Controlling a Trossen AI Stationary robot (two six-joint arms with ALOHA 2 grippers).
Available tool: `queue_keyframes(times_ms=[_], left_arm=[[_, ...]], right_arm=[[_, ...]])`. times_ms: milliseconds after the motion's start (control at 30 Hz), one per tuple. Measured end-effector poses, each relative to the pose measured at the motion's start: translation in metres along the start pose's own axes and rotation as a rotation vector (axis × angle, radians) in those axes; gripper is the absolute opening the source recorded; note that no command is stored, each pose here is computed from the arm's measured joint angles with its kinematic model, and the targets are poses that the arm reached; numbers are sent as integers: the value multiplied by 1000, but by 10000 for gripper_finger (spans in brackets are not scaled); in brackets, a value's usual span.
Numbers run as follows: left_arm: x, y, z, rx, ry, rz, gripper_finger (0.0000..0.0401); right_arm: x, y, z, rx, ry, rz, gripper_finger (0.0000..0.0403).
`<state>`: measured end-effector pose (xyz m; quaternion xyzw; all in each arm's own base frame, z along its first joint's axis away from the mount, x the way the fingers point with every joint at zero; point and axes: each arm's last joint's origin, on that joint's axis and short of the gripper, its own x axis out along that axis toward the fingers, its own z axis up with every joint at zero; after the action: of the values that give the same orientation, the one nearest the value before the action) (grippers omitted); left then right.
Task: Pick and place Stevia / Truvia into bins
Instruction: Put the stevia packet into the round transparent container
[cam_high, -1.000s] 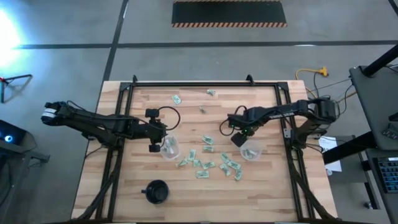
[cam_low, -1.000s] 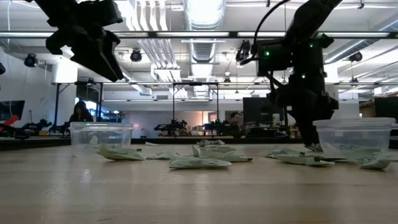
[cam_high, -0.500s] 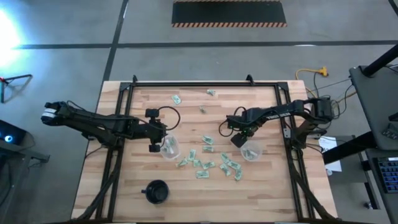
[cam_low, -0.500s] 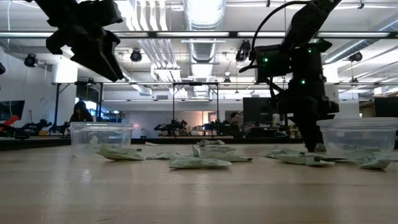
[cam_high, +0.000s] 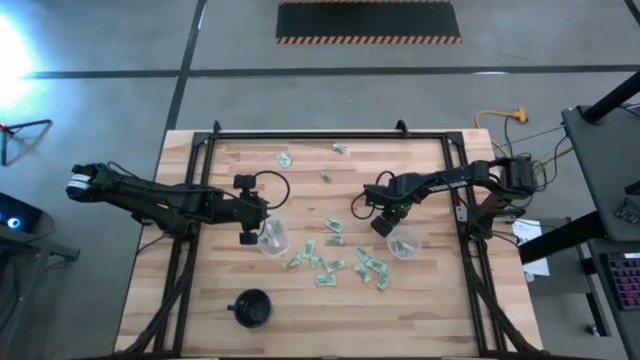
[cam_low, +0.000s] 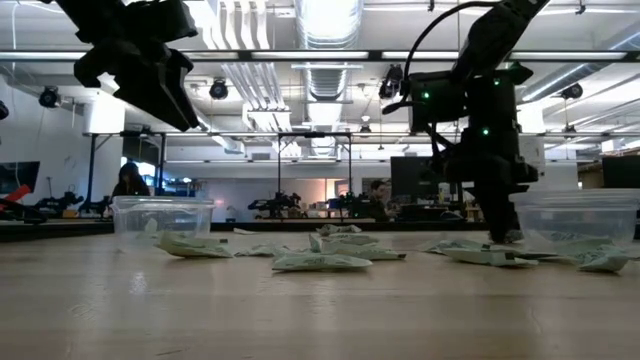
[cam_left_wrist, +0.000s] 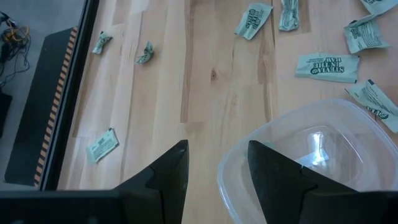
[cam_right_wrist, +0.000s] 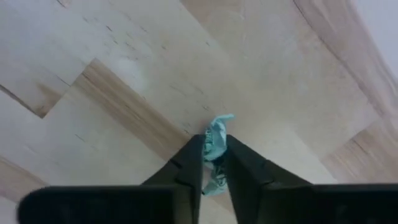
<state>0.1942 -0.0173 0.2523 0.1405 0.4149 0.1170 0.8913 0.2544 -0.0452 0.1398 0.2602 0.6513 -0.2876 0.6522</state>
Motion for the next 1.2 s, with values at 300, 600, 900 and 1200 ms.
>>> queue_keyframes(times_ms=[300, 600, 900, 1200], left_arm=[[0, 0, 0, -2, 0, 0, 149], [0, 0, 0, -8, -4, 0, 149], [1, 0, 2, -26, -24, 1, 149], [1, 0, 4, -56, -51, 1, 149]], right_arm=[[-27, 0, 5, -33, -131, 10, 11], [-74, 8, -17, -102, -249, 110, 10], [-94, 28, -76, -162, -246, 188, 12], [-81, 43, -107, -201, -210, 171, 13]])
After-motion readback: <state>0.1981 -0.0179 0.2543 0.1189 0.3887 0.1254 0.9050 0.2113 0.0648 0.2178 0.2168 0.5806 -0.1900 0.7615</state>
